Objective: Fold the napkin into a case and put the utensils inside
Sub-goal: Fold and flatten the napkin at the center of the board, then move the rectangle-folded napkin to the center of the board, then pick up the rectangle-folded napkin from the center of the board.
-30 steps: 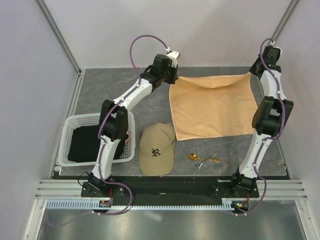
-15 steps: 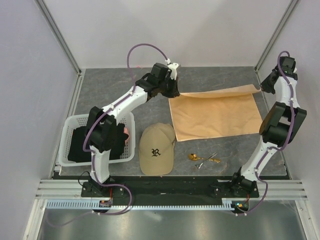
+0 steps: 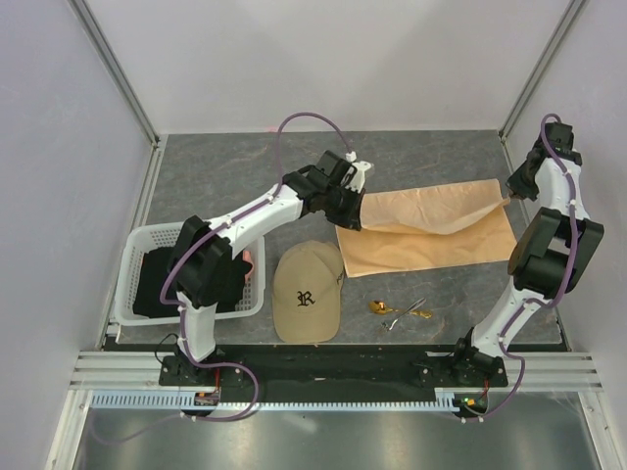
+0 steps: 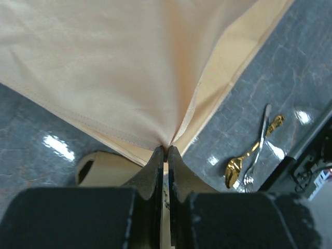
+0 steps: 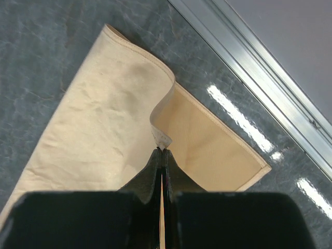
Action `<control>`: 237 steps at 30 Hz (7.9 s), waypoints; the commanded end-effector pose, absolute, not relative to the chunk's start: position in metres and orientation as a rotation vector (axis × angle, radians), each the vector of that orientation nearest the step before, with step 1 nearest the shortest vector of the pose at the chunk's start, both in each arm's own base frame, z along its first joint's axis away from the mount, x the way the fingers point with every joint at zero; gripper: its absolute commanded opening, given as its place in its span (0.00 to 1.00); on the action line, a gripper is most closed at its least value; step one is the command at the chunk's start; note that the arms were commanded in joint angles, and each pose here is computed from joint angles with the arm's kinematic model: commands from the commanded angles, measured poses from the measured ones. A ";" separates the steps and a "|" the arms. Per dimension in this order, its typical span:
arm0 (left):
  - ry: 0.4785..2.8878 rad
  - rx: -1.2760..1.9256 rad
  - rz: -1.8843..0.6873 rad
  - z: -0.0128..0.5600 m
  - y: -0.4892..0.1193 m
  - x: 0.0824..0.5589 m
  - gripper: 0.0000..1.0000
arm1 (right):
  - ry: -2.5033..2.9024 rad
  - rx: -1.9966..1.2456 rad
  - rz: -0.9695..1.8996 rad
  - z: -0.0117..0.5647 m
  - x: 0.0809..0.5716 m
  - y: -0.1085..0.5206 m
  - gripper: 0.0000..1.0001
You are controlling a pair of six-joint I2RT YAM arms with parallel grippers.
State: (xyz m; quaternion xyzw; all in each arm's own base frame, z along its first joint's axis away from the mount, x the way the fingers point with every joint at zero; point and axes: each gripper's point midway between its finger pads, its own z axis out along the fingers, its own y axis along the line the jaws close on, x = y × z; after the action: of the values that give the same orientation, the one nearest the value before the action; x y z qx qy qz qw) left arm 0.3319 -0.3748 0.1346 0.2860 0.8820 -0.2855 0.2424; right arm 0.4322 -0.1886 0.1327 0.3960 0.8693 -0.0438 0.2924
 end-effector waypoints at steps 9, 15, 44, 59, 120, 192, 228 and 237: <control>2.475 0.907 -0.788 0.128 -0.364 0.282 0.02 | 2.334 1.098 -0.207 0.142 0.382 -0.184 0.00; 2.528 0.949 -0.755 0.111 -0.361 0.276 0.02 | 2.380 1.100 -0.220 0.125 0.371 -0.181 0.00; 2.547 1.062 -0.666 0.107 -0.367 0.275 0.52 | 2.435 1.092 -0.285 0.106 0.346 -0.182 0.52; 2.475 0.959 -0.826 0.130 -0.419 0.317 0.33 | 2.422 0.875 -0.064 0.107 0.427 -0.135 0.56; 2.421 0.012 -1.125 0.046 -0.353 0.556 0.09 | 2.256 0.933 0.188 0.030 0.568 -0.162 0.04; 2.246 -0.109 -1.079 0.089 -0.255 0.623 0.03 | 2.457 0.642 0.278 0.100 0.487 -0.055 0.29; 2.300 0.319 -1.294 0.235 -0.366 0.405 0.42 | 2.732 0.671 -0.105 0.037 0.421 -0.158 0.53; 2.330 0.289 -1.271 0.231 -0.358 0.390 0.40 | 2.768 0.683 -0.129 0.018 0.409 -0.155 0.53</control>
State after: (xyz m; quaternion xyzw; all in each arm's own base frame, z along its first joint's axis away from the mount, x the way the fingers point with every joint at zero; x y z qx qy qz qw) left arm 0.3940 -0.3628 0.2051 0.0825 0.8607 -0.4608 0.2002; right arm 0.4160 -0.1524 0.0275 0.2386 0.9589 -0.0274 0.1508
